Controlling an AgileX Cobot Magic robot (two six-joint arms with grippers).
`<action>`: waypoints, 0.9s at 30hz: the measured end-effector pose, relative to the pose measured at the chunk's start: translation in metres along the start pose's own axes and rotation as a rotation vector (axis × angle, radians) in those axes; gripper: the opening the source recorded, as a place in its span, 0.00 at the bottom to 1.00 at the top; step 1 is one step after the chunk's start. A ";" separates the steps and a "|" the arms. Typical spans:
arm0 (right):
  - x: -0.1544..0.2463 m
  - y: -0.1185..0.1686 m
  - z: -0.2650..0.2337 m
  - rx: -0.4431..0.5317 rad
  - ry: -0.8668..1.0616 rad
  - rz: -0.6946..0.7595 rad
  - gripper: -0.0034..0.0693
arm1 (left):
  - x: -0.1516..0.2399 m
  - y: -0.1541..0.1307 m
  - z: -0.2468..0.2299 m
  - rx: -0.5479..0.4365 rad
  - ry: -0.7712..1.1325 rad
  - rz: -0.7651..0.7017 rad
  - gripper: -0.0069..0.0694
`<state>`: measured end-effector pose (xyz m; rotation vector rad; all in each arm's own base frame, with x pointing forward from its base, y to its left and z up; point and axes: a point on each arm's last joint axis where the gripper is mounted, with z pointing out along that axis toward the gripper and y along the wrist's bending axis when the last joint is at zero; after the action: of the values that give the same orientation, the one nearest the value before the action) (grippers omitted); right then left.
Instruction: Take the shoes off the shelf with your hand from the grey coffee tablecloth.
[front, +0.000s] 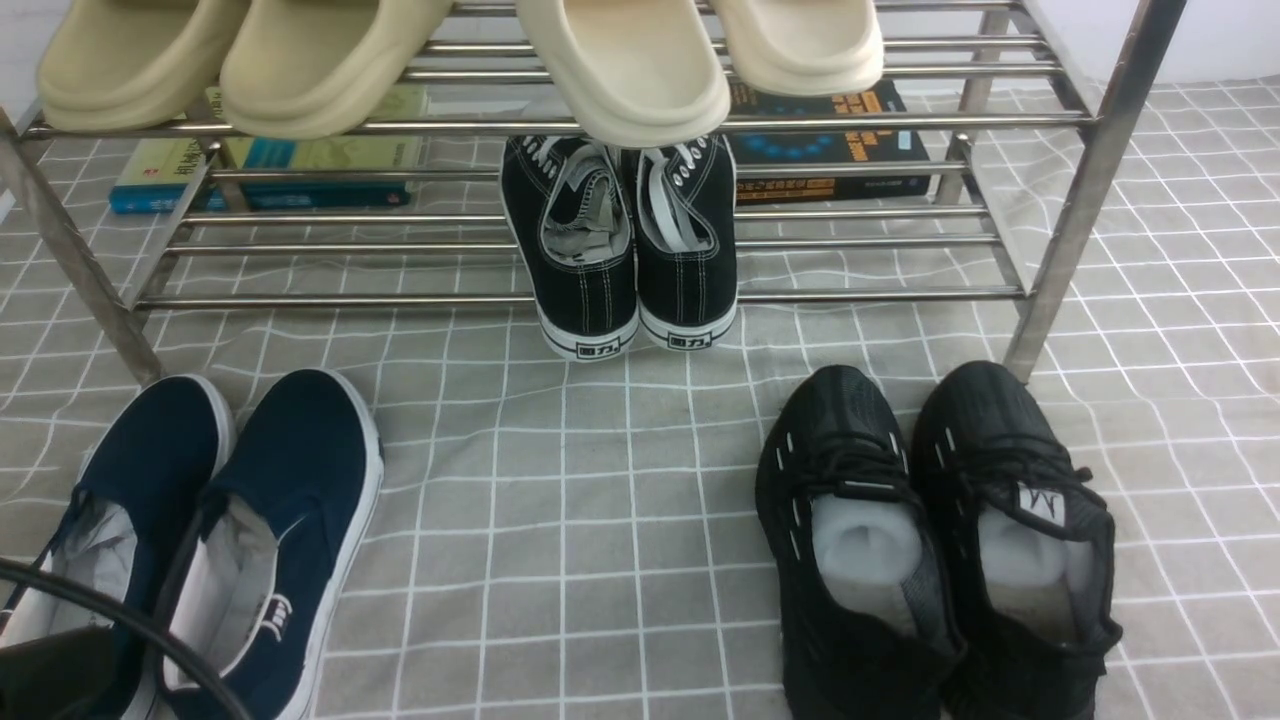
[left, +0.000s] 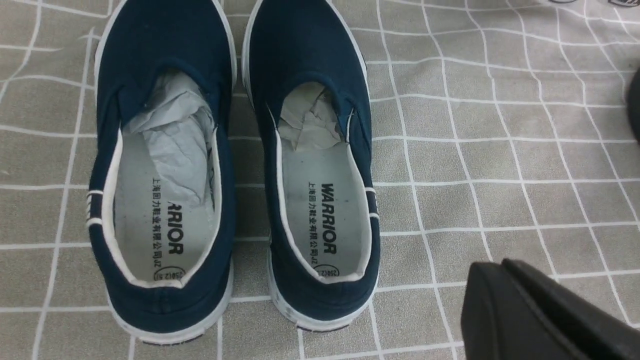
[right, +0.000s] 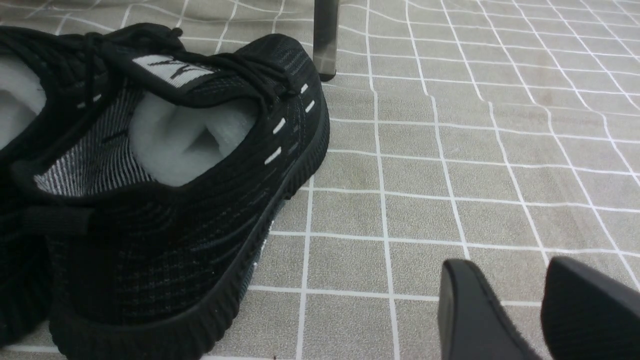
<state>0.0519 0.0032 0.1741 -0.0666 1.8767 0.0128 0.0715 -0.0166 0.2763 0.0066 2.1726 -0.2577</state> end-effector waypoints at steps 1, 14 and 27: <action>0.000 0.000 0.000 0.000 0.000 0.000 0.38 | 0.003 0.001 0.002 0.005 -0.020 -0.002 0.10; 0.000 0.000 0.000 0.000 0.000 0.000 0.38 | 0.068 0.026 0.023 -0.109 -0.338 -0.046 0.12; 0.000 0.000 0.000 0.000 0.000 0.000 0.38 | 0.094 0.035 0.039 -0.163 -0.308 0.009 0.14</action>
<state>0.0519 0.0032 0.1741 -0.0666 1.8767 0.0128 0.0521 0.0021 0.1720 -0.1088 1.8806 -0.0697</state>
